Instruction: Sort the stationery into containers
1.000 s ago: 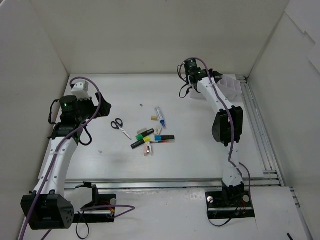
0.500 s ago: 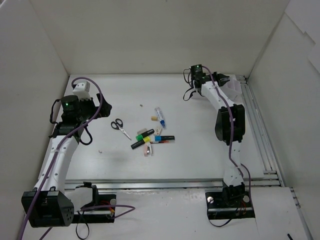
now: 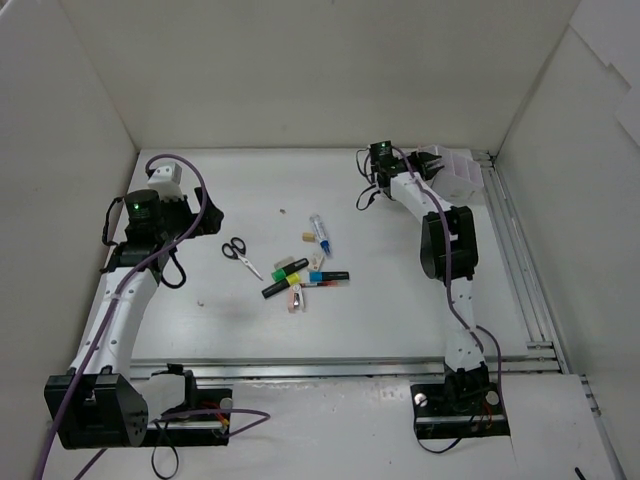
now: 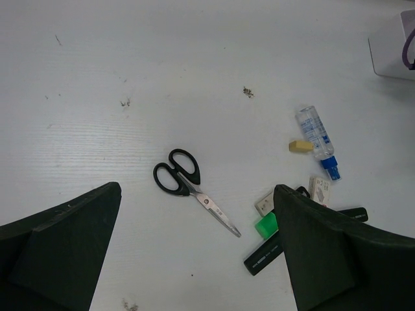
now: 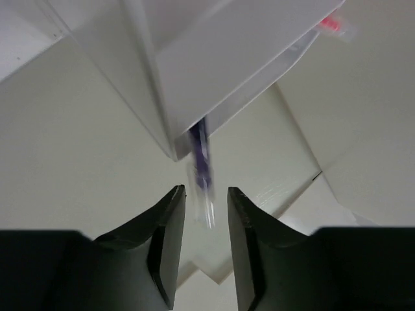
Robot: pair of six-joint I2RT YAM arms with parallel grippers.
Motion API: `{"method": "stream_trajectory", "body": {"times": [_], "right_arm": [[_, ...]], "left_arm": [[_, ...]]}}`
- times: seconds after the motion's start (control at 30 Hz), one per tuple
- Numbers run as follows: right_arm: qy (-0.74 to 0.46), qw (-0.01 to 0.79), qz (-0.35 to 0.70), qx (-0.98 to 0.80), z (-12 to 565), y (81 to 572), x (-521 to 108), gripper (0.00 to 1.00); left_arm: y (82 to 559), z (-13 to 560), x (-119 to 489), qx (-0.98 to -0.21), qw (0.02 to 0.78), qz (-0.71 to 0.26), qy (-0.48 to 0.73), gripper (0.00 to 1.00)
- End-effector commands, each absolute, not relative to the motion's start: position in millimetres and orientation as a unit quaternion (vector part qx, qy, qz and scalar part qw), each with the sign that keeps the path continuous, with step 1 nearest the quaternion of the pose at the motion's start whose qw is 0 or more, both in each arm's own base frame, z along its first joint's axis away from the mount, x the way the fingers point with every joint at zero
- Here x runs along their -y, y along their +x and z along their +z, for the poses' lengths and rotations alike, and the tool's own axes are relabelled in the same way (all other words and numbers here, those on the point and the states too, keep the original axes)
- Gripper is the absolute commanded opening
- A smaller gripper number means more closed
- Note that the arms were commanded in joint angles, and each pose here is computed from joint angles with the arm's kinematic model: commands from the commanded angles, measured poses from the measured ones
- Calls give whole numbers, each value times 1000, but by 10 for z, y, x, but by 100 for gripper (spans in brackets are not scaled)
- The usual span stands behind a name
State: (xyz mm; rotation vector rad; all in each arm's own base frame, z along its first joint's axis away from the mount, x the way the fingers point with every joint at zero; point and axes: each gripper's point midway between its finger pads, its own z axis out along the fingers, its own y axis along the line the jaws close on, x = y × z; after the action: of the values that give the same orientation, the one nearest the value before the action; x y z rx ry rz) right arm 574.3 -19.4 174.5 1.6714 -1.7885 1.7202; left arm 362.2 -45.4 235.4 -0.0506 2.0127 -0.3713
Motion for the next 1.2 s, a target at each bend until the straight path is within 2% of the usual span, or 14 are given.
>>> {"method": "stream_trajectory", "body": {"times": [0.0,0.1,0.37,0.4,0.47,0.5,0.6,0.67,0.73,0.77,0.8,0.87,0.97,1.17], "right_arm": [[541,35,596,592,1993,5867,53,31],[532,10,603,594,2073,5912,-20,49],[497,-106,613,604,2823,5831,-290,68],[488,-126,612,609,2919,5803,-322,72],[447,-206,599,631,3158,5717,-495,93],[419,-252,590,643,3303,5686,-582,98],[290,-407,508,701,3516,5438,-826,98],[200,-516,389,736,3604,5177,-1067,98],[167,-530,287,781,3066,4904,-1331,98],[159,-558,217,785,3137,4678,-1568,98],[163,-534,181,810,2773,4483,-1663,98],[88,-529,24,844,2606,4120,-2058,98],[-13,-439,-130,889,2134,3615,-2355,98],[-102,-303,-168,933,1194,2837,-2761,98]], "left_arm": [[3700,2505,427,-825,547,-144,-13,99],[3705,2505,426,-825,546,-143,-13,99],[3673,2634,471,-816,558,-153,-1,99],[3668,2648,475,-815,558,-154,-1,100],[3639,2709,484,-812,562,-158,-3,99],[3614,2757,500,-809,565,-163,-2,100],[3552,2817,549,-802,571,-178,-1,99],[3489,2883,572,-796,576,-187,-6,99],[3412,2914,572,-796,575,-190,-14,99],[3386,2883,565,-799,570,-190,-19,100],[3340,2910,581,-797,573,-190,-20,99],[3282,2827,568,-804,562,-191,-37,100],[3200,2767,588,-807,556,-191,-54,99],[3038,2650,656,-812,545,-200,-62,99]]}}
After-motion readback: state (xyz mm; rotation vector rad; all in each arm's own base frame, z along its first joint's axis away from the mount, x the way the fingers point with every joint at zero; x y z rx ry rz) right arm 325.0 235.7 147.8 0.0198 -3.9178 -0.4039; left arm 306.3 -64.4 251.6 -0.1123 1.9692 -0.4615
